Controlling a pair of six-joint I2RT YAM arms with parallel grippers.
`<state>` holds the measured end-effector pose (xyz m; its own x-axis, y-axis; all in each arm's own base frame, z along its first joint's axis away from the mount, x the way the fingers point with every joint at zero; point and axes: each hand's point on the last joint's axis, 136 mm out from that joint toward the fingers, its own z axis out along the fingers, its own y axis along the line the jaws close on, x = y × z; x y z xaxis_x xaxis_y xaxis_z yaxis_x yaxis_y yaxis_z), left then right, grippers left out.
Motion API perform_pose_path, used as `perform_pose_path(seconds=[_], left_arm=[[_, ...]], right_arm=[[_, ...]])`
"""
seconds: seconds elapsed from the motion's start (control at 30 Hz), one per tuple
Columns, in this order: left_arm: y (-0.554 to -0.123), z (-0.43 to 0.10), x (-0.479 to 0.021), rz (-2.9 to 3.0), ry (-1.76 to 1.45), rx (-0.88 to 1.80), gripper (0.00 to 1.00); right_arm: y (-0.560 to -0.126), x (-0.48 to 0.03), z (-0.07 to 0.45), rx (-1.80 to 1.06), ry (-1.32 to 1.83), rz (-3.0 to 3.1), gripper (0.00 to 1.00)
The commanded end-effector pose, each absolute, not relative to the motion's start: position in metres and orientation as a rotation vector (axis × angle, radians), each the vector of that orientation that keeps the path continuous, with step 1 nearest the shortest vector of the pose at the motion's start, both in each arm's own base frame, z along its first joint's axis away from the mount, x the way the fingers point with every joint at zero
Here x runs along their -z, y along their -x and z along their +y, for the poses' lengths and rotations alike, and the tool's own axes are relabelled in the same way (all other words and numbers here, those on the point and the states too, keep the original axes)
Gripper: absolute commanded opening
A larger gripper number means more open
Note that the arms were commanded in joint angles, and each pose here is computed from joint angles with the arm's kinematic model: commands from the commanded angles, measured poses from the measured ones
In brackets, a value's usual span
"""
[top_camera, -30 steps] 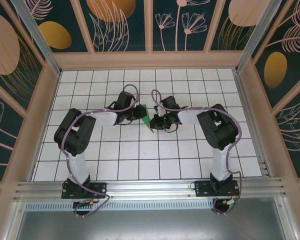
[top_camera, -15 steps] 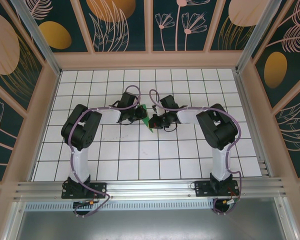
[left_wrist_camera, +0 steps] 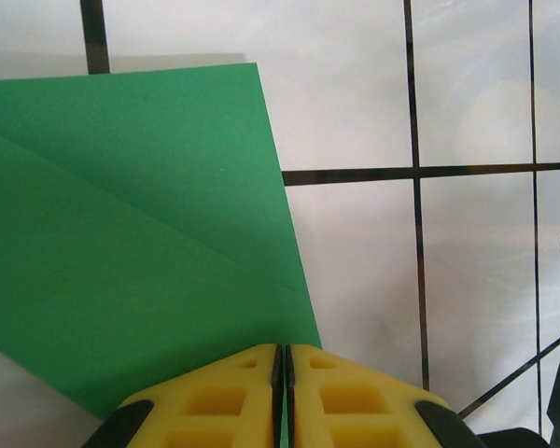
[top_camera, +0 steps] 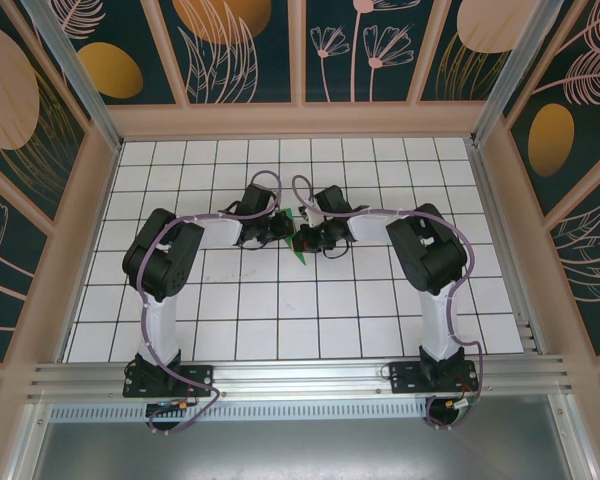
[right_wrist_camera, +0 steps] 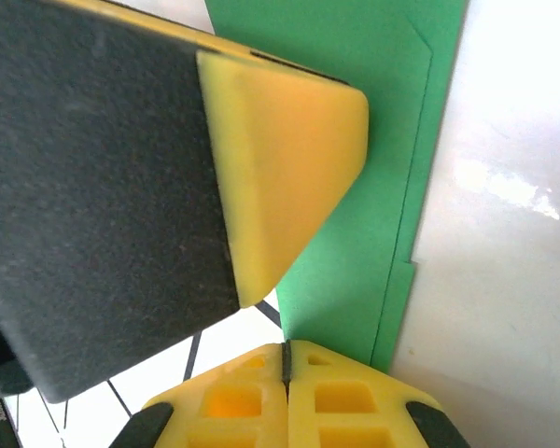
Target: Fold a paper plane with a square sheet of paper (pick it up from the middle)
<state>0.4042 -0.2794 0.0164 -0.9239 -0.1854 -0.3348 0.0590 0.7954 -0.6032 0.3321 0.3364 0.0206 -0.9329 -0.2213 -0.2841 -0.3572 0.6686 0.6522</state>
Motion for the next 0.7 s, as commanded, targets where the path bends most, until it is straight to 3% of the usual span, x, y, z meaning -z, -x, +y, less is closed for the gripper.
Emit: perform_pose_path(seconds=[0.0,0.67], left_arm=[[-0.394,-0.263,0.019,2.720,0.153,0.762,0.15],[-0.389,-0.250,0.038,2.789,0.208,0.656,0.14]], right_arm=[[-0.312,-0.003,0.331,-1.078,0.549,2.792,0.06],[-0.249,0.008,0.297,-1.055,0.669,2.898,0.04]])
